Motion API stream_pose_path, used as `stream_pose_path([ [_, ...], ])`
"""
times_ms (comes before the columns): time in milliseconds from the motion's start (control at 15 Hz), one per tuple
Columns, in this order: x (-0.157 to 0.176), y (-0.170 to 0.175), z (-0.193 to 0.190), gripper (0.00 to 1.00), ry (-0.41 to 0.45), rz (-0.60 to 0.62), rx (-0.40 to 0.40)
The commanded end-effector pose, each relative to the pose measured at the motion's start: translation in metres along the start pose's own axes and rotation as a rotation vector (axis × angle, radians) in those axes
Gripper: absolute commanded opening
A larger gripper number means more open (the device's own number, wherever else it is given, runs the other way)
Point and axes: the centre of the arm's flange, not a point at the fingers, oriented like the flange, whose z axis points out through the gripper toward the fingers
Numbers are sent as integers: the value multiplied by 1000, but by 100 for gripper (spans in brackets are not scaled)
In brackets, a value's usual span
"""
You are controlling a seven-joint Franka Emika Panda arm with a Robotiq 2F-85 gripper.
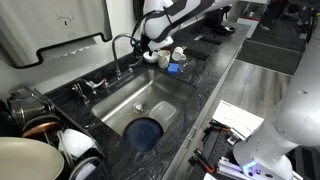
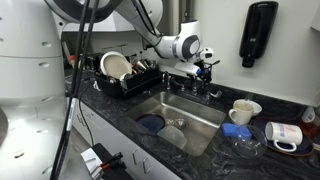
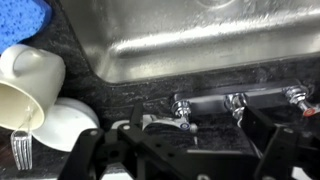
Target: Move the tap nozzle to the right
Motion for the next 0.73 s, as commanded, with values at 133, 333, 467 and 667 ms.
stream_pose_path([
  [133,-10,41,-70,100,-283,-89,-53],
  [333,-19,52,-117,100,-366,-115,-89],
  [467,-20,55,-146,100,-414,-145,-76],
  [667,-21,59,-170,100,-470,-161,-51],
])
